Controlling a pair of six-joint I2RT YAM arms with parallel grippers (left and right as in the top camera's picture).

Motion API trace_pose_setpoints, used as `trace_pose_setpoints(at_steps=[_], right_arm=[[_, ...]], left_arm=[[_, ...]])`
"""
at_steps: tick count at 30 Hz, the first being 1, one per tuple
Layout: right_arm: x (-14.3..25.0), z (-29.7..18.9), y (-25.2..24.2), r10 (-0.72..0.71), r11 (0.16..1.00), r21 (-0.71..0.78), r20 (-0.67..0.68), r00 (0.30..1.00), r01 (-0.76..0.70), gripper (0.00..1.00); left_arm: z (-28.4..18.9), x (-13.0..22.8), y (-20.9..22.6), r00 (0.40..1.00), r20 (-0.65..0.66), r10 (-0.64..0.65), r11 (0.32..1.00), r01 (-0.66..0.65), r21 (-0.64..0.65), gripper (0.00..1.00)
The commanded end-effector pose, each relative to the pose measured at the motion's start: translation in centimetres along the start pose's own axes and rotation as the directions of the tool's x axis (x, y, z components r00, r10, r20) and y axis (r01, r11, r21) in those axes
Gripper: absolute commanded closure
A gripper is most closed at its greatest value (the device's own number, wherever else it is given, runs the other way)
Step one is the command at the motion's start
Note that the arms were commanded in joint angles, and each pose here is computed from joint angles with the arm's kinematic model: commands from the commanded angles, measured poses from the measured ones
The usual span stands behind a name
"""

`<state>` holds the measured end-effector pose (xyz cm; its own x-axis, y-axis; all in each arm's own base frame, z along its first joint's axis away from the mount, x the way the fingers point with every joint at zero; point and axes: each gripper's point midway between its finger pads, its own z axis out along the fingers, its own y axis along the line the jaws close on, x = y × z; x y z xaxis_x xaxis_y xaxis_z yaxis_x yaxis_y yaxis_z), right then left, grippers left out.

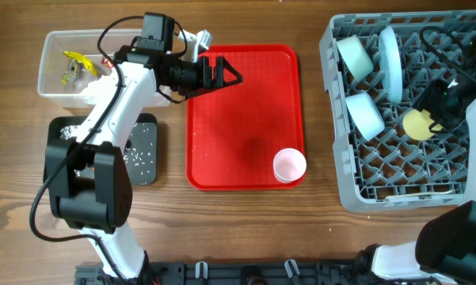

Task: Sort waste into correct bins and load items into the dishwasher rack
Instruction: 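Carry the yellow cup with right gripper and set it in the rack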

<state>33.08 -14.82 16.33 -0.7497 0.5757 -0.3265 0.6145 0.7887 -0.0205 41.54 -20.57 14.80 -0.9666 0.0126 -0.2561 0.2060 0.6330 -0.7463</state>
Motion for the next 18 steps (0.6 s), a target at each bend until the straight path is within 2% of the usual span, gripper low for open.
trace_pose_setpoints(at_steps=[1,2,4,5,12,15,18], right_arm=[[0.7,1.5,-0.4,0.018,0.999,0.027,-0.030,0.999,-0.017,0.52],[0.7,1.5,-0.4,0.017,1.000,0.024,-0.031,0.999,-0.016,0.43],[0.7,1.6,-0.3,0.017,1.000,0.023,-0.030,0.999,-0.017,0.30],[0.7,1.6,-0.3,0.017,1.000,0.018,-0.031,0.999,-0.016,0.28],[0.7,1.6,-0.1,0.015,1.000,0.008,-0.031,0.999,-0.014,0.25],[0.3,1.0,1.2,-0.014,0.998,-0.067,-0.025,1.000,0.012,0.22],[-0.4,-2.2,2.6,-0.042,0.986,-0.162,0.012,0.999,0.044,0.20]], left_arm=[[-0.5,-0.1,-0.7,1.000,0.012,0.029,1.000,-0.029,-0.002,0.00],[-0.5,-0.1,-0.7,1.000,0.012,0.029,1.000,-0.029,-0.002,0.00],[-0.5,-0.1,-0.7,1.000,0.012,0.029,1.000,-0.029,-0.002,0.00],[-0.5,-0.1,-0.7,1.000,0.012,0.029,1.000,-0.029,-0.002,0.00],[-0.5,-0.1,-0.6,1.000,0.012,0.029,1.000,-0.029,-0.002,0.00],[-0.5,-0.1,-0.6,1.000,0.012,0.029,1.000,-0.029,-0.002,0.00],[-0.4,0.3,-0.6,1.000,-0.004,0.028,1.000,-0.028,-0.005,0.01]])
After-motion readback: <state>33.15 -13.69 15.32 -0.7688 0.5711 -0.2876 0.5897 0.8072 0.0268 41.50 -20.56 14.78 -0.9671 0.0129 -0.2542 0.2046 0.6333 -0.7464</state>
